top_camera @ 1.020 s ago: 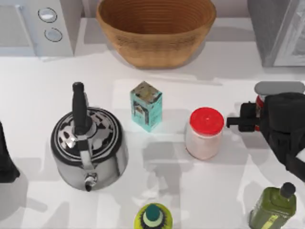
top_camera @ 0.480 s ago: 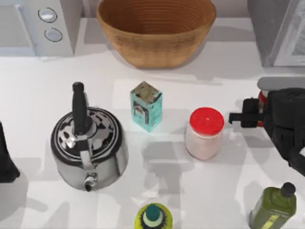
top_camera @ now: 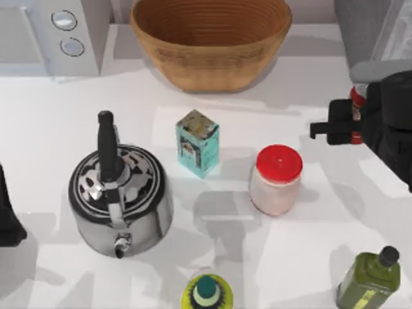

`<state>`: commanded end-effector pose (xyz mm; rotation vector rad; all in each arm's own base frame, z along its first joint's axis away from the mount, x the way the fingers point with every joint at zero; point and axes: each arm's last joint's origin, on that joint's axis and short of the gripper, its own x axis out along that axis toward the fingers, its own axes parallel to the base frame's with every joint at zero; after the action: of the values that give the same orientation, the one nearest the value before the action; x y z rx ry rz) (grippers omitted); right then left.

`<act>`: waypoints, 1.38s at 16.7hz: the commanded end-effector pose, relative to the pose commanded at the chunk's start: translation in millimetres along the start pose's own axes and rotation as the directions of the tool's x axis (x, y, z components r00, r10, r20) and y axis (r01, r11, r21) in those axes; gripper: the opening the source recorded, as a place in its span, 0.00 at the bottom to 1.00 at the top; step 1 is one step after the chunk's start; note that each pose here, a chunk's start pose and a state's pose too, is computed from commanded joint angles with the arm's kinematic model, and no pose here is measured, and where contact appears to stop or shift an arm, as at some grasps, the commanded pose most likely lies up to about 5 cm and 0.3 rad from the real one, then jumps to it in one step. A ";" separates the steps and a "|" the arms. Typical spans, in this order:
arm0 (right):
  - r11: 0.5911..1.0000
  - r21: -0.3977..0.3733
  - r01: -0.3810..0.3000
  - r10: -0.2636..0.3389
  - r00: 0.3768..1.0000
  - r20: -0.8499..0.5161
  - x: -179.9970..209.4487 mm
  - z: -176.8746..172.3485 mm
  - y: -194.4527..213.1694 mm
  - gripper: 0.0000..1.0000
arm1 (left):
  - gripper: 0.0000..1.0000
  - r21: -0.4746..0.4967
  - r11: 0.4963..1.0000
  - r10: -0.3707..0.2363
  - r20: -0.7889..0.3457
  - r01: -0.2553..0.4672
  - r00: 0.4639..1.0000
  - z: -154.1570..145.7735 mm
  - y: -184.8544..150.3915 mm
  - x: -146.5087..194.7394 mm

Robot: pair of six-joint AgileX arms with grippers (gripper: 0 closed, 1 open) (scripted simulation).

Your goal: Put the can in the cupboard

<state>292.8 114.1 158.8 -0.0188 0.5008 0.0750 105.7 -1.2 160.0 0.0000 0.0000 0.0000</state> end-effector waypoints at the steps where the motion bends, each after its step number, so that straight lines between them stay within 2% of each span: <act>1: 1.000 -0.002 -0.001 0.001 1.000 -0.012 -6.9 8.7 1.2 0.00 | 1.00 0.000 1.000 0.000 0.000 0.000 1.000 0.0 0.0 0.0; 7: 0.996 0.045 0.077 -0.077 0.997 0.004 -28.4 52.4 -7.9 0.00 | 1.00 0.000 1.000 0.000 0.000 0.000 1.000 0.0 0.0 0.0; 12: 0.996 0.043 0.074 -0.074 0.997 0.001 -27.9 51.0 -7.0 0.00 | 1.00 0.000 1.000 0.000 0.000 0.000 1.000 0.0 0.0 0.0; 15: 0.997 0.028 0.069 -0.070 0.997 0.012 -40.6 48.2 -14.8 0.00 | 1.00 0.000 1.000 0.000 0.000 0.000 1.000 0.0 0.0 0.0; 19: 0.999 0.011 0.050 -0.051 0.994 0.092 -84.5 41.6 -39.2 0.00 | 1.00 0.000 1.000 0.000 0.000 0.000 1.000 0.0 0.0 0.0; 23: 1.000 0.007 0.024 -0.025 0.965 0.259 -145.0 17.9 -67.5 0.00 | 1.00 0.000 1.000 0.000 0.000 0.000 1.000 0.0 0.0 0.0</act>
<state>179.7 37.7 244.1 -0.0115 0.2383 0.0508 105.7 -1.2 160.0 0.0000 0.0000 0.0000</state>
